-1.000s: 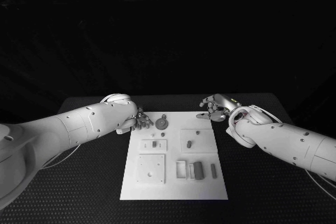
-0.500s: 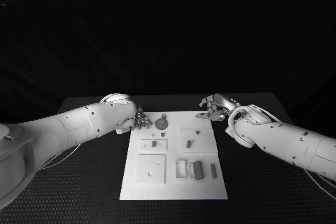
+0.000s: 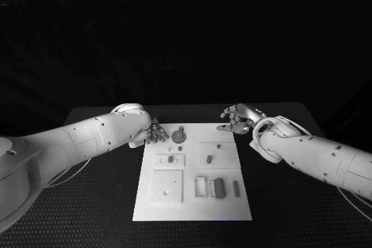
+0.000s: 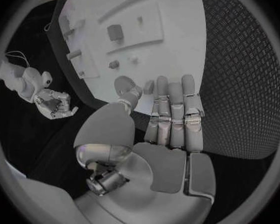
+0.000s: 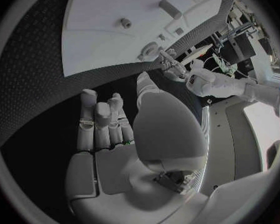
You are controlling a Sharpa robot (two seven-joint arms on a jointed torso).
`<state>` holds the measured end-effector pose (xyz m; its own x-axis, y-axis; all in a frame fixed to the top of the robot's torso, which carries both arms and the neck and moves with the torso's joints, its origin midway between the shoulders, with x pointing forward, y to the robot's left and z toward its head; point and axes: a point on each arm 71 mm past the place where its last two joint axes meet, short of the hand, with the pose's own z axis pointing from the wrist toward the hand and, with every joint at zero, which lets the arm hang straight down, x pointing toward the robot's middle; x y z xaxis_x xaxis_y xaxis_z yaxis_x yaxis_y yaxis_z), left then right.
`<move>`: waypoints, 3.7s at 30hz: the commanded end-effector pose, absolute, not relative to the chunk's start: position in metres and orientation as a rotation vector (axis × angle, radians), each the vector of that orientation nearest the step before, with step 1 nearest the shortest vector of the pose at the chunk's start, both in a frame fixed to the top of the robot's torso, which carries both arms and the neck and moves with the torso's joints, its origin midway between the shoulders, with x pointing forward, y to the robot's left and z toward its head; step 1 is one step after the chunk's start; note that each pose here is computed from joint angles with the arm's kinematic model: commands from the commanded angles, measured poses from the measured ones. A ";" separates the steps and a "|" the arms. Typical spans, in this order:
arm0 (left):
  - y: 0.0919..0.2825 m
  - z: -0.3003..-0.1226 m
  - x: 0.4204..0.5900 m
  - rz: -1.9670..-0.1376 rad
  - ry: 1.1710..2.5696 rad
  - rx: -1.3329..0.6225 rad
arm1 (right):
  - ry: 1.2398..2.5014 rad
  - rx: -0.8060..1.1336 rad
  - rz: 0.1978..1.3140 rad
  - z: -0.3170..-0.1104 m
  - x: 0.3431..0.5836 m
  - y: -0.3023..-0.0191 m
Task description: Assemble the parts on the task board
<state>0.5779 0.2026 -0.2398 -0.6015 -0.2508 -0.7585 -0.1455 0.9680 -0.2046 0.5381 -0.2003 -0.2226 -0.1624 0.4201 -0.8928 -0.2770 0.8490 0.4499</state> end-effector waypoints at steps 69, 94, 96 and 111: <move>0.218 -0.237 0.494 -0.334 2.094 -0.382 | 1.640 0.113 0.604 -0.224 0.537 -0.208; 0.215 -0.249 0.485 -0.275 2.216 -0.297 | 1.639 0.114 0.603 -0.223 0.536 -0.209; 0.215 -0.250 0.485 -0.274 2.216 -0.294 | 1.639 0.114 0.604 -0.223 0.536 -0.208; 0.213 -0.256 0.488 -0.260 2.203 -0.271 | 1.639 0.114 0.604 -0.223 0.536 -0.209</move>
<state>0.4884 0.2145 -0.2564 -0.5917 -0.3021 -0.7475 -0.1195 0.9498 -0.2892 0.5366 -0.2097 -0.2228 -0.1648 0.4151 -0.8947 -0.2639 0.8555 0.4456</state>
